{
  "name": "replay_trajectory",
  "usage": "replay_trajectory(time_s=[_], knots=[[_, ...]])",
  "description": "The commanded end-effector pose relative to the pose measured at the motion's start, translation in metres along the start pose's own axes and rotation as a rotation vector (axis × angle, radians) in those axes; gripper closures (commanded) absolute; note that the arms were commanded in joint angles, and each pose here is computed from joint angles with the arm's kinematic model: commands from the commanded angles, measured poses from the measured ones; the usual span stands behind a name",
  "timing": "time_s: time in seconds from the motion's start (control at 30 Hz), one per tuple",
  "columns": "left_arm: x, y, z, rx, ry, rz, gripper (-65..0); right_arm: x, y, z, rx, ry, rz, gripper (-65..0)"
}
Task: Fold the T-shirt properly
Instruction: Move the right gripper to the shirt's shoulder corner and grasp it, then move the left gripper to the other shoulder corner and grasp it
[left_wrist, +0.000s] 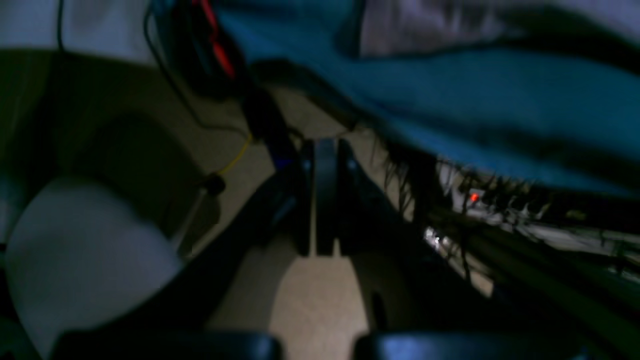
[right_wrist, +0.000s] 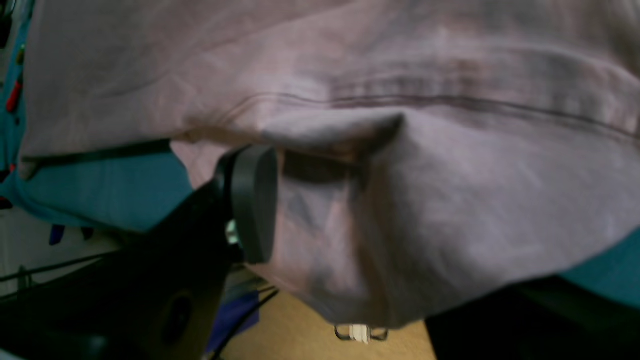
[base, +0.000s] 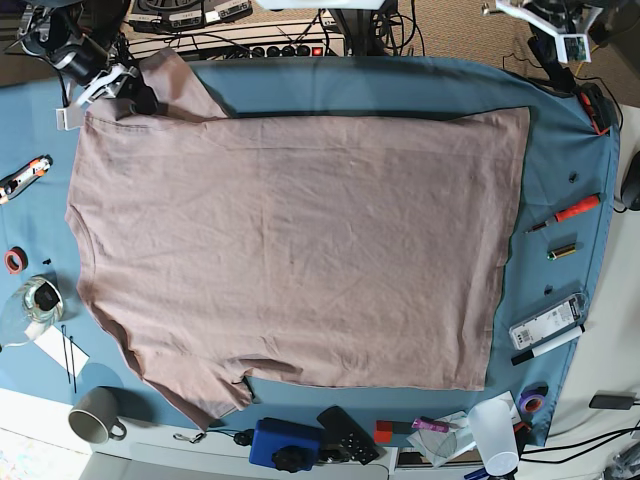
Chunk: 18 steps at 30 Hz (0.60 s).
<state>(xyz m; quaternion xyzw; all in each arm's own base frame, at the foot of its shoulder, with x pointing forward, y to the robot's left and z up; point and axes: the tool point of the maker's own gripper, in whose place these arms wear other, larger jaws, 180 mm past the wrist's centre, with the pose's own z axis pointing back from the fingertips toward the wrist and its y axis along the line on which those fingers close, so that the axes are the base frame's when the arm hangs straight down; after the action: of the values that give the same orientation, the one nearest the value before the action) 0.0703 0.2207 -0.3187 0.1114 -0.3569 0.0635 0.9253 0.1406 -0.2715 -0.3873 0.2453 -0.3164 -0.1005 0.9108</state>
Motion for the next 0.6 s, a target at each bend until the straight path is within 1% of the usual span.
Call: replay_trajectory(time_s=[0.0, 0.07, 0.17, 0.27, 0.3, 0.33, 0.43, 0.47, 0.57], knots=[[0.009, 0.001, 0.002, 0.003, -0.034, -0.005, 0.0, -0.016, -0.004, 0.002, -0.025, 0.072, 0.001, -29.1], [0.018, -0.001, -0.002, -0.001, -0.068, 0.001, -0.3, -0.022, -0.002, 0.001, -0.019, 0.090, -0.010, -29.2], [0.042, -0.003, -0.008, -0.002, -0.168, 0.016, -1.0, -0.025, -0.001, 0.000, -0.017, 0.097, -0.014, -29.1], [0.052, -0.009, -0.015, -0.024, -0.186, 0.063, -1.1, -0.025, -0.001, 0.000, -0.017, 0.098, -0.013, -29.2], [0.053, -0.012, -0.017, -0.041, -0.184, 0.088, -3.2, -0.025, -0.001, 0.000, -0.016, 0.099, -0.011, -29.2], [0.055, -0.015, -0.017, -0.058, -0.186, 0.109, -7.2, -0.026, -0.001, 0.001, -0.015, 0.104, -0.010, -29.2], [0.060, -0.033, -0.016, -0.153, -0.206, 0.146, -23.3, -0.028, 0.000, 0.001, -0.010, 0.114, -0.004, -29.1], [0.061, -0.037, -0.016, -0.176, -0.209, 0.179, -26.1, -0.028, 0.000, 0.001, -0.011, 0.115, -0.003, -29.2], [0.059, -0.042, -0.027, -0.209, -0.206, 0.257, -26.4, -0.028, 0.000, 0.001, -0.011, 0.114, -0.004, -29.2]])
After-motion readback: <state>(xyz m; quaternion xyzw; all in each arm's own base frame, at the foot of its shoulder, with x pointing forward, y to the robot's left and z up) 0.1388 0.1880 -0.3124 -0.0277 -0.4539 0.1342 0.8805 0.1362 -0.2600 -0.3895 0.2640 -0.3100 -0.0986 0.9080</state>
